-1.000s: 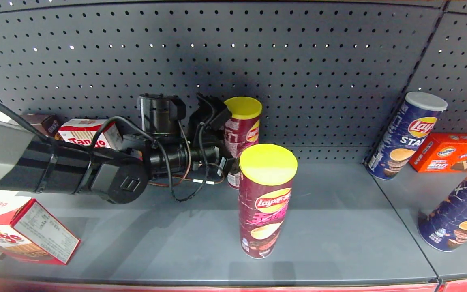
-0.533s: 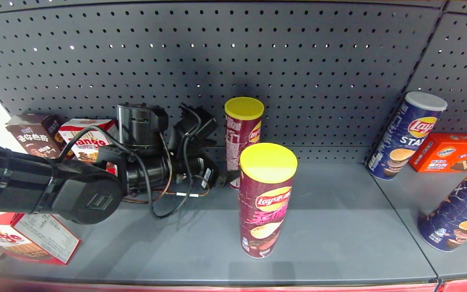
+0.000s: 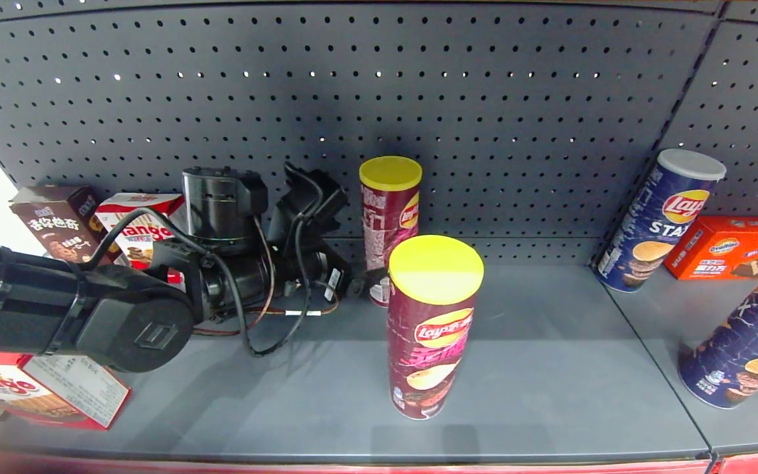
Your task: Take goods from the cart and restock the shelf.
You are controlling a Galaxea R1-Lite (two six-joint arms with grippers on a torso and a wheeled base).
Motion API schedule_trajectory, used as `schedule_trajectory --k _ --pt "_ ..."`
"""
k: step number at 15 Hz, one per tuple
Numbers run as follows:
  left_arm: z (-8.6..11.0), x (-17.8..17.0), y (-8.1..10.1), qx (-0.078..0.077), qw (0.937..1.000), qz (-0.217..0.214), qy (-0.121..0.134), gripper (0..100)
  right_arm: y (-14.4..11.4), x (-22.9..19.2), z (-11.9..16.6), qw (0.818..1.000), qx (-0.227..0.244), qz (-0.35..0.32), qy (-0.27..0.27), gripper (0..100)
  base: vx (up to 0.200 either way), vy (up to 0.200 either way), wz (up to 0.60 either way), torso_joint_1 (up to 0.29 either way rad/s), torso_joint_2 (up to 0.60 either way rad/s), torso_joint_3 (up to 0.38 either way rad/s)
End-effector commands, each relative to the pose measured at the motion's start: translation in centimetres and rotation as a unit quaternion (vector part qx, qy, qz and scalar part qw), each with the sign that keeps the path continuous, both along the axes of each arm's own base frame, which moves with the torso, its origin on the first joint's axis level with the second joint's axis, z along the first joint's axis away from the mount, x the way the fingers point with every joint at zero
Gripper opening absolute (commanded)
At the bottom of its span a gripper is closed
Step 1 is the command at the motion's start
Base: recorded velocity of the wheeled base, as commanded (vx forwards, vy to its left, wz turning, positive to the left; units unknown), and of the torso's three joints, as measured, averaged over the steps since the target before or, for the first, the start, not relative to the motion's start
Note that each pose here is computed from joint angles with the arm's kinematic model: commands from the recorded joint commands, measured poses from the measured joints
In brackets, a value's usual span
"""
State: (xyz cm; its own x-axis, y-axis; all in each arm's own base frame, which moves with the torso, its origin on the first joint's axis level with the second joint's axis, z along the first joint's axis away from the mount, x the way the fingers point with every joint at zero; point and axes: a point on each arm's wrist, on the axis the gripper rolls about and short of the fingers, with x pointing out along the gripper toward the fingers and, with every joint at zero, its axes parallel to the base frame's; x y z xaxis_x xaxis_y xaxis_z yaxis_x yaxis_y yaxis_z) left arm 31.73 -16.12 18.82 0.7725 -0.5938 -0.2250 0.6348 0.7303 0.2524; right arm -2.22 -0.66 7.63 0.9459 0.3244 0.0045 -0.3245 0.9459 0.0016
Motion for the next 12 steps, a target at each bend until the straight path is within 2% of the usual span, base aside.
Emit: schedule_trajectory --k 1,8,12 --pt "-0.3 0.7 -0.1 0.003 0.9999 0.012 0.000 100 0.0 0.0 0.0 1.000 0.000 0.000 0.001 100 0.000 0.000 0.00 0.000 0.00 0.000" --pt "-0.3 1.2 1.0 0.007 0.9993 0.037 -0.006 100 0.0 0.0 0.0 1.000 0.000 0.000 0.001 100 0.000 0.000 0.00 0.000 0.00 0.000" --pt "-0.3 1.6 2.0 0.013 0.9971 0.075 -0.007 100 0.0 0.0 0.0 1.000 0.000 0.000 0.001 100 0.000 0.000 0.00 0.000 0.00 0.000"
